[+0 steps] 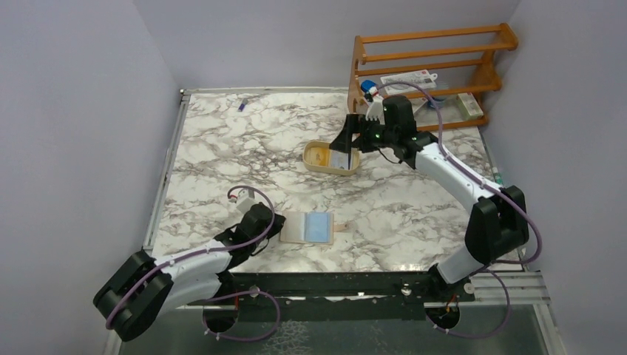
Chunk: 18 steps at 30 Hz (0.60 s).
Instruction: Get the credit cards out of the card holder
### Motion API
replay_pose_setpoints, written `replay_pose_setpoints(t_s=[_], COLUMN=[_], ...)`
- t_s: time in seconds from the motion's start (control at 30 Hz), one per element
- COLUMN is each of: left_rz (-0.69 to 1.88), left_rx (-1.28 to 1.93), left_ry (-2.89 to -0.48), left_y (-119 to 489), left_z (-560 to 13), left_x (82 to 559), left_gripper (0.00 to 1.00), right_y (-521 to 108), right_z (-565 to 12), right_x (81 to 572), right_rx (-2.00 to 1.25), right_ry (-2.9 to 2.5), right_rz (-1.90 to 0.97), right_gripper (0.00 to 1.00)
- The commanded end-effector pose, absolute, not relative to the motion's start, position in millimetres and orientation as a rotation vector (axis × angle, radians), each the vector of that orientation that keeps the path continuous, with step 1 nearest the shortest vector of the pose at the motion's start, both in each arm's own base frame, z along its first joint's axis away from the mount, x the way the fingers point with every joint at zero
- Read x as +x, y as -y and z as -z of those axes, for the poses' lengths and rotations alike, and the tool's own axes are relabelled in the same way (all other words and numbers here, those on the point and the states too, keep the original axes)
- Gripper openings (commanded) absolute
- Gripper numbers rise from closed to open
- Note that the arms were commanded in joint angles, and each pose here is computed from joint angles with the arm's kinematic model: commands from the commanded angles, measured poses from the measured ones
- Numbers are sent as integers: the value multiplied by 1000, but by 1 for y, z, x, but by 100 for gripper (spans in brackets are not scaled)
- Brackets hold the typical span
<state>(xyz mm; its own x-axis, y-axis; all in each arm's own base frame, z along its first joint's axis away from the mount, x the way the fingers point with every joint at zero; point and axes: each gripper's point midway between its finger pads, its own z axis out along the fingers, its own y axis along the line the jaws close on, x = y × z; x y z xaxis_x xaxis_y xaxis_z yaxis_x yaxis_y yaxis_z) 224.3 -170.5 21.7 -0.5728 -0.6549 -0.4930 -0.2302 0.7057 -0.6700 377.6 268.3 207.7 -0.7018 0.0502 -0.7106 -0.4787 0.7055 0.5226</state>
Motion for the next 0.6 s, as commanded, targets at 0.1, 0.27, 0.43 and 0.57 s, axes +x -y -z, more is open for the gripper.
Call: replay_pose_setpoints(t_s=[0.1, 0.27, 0.43, 0.57], left_rz=[592, 570, 532, 476], left_rx=[-649, -597, -526, -467], left_ry=[-2204, -2271, -2289, -2246], left_y=[156, 170, 179, 177], left_z=[-38, -38, -48, -74], left_x=[216, 223, 235, 250], left_gripper=[0, 36, 56, 66], right_y=[-267, -250, -240, -235], right_z=[-212, -216, -217, -219], right_x=[319, 300, 285, 277], right_rx=[-326, -304, -288, -274], right_ry=[-2127, -2149, -2175, -2169], right_rz=[-1139, -1072, -1049, -1044], right_gripper=[100, 100, 100, 100])
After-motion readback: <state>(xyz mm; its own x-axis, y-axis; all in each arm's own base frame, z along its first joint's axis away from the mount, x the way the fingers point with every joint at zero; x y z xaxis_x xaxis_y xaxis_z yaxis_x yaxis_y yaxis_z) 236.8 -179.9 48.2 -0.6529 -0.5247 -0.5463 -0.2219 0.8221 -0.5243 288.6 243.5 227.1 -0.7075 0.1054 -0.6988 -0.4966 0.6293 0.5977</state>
